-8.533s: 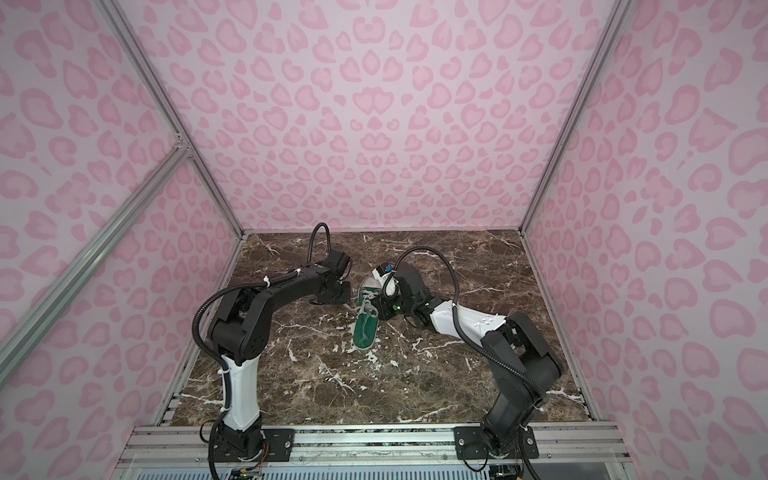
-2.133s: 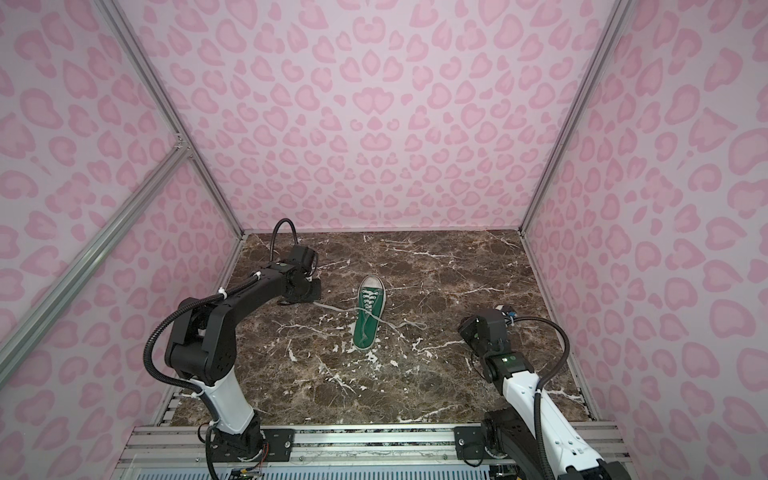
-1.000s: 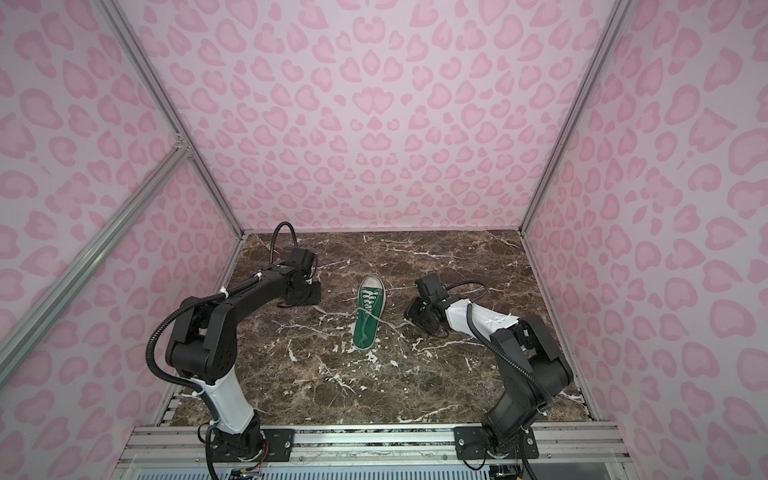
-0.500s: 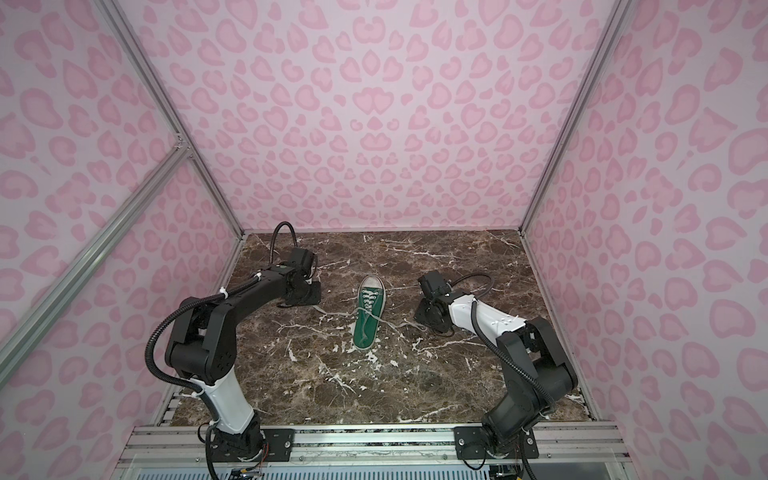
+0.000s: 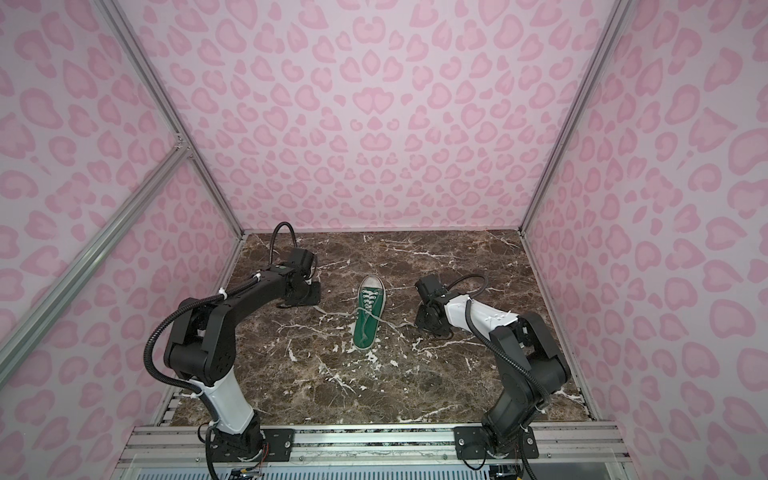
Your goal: Tie the shoes
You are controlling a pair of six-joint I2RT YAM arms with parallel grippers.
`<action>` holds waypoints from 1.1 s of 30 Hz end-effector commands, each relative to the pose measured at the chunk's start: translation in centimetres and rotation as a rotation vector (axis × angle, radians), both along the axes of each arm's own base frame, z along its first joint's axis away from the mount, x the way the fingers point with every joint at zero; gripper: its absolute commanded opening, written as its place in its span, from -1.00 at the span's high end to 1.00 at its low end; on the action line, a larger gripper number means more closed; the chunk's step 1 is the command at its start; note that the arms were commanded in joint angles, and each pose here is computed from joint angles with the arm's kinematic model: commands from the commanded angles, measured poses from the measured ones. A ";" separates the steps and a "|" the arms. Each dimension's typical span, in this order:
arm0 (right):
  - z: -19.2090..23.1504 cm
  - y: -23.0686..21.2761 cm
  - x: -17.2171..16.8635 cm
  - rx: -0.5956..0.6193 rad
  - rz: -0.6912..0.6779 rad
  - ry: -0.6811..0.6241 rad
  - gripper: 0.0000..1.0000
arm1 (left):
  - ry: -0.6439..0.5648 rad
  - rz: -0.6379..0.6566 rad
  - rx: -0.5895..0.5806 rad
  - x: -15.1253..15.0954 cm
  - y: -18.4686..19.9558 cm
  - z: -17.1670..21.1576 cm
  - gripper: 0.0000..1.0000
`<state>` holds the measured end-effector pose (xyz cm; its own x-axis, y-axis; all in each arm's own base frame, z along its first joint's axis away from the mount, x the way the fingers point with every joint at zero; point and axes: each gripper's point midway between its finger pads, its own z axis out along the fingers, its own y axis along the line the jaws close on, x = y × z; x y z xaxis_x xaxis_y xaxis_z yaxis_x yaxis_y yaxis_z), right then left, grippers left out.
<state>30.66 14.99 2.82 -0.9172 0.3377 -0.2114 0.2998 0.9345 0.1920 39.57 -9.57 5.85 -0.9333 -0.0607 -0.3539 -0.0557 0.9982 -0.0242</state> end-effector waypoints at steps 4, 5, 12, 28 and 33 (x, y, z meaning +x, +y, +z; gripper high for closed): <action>-0.9 -0.1 -0.4 -0.022 0.025 0.026 0.56 | -0.013 0.008 -0.001 0.0 0.1 0.3 0.16; -0.8 0.0 -0.3 -0.022 0.028 0.023 0.62 | -0.013 0.008 -0.001 0.0 0.1 0.3 0.16; 0.7 0.1 0.0 -0.023 0.043 -0.015 0.89 | -0.020 0.009 0.004 -0.1 0.3 0.6 0.16; 13.5 6.8 4.5 0.036 0.228 -0.256 0.94 | -0.040 0.024 -0.066 -1.8 0.0 1.5 0.16; 15.9 11.6 6.8 0.084 0.306 -0.297 0.94 | -0.030 0.029 -0.080 -2.9 0.1 1.1 0.16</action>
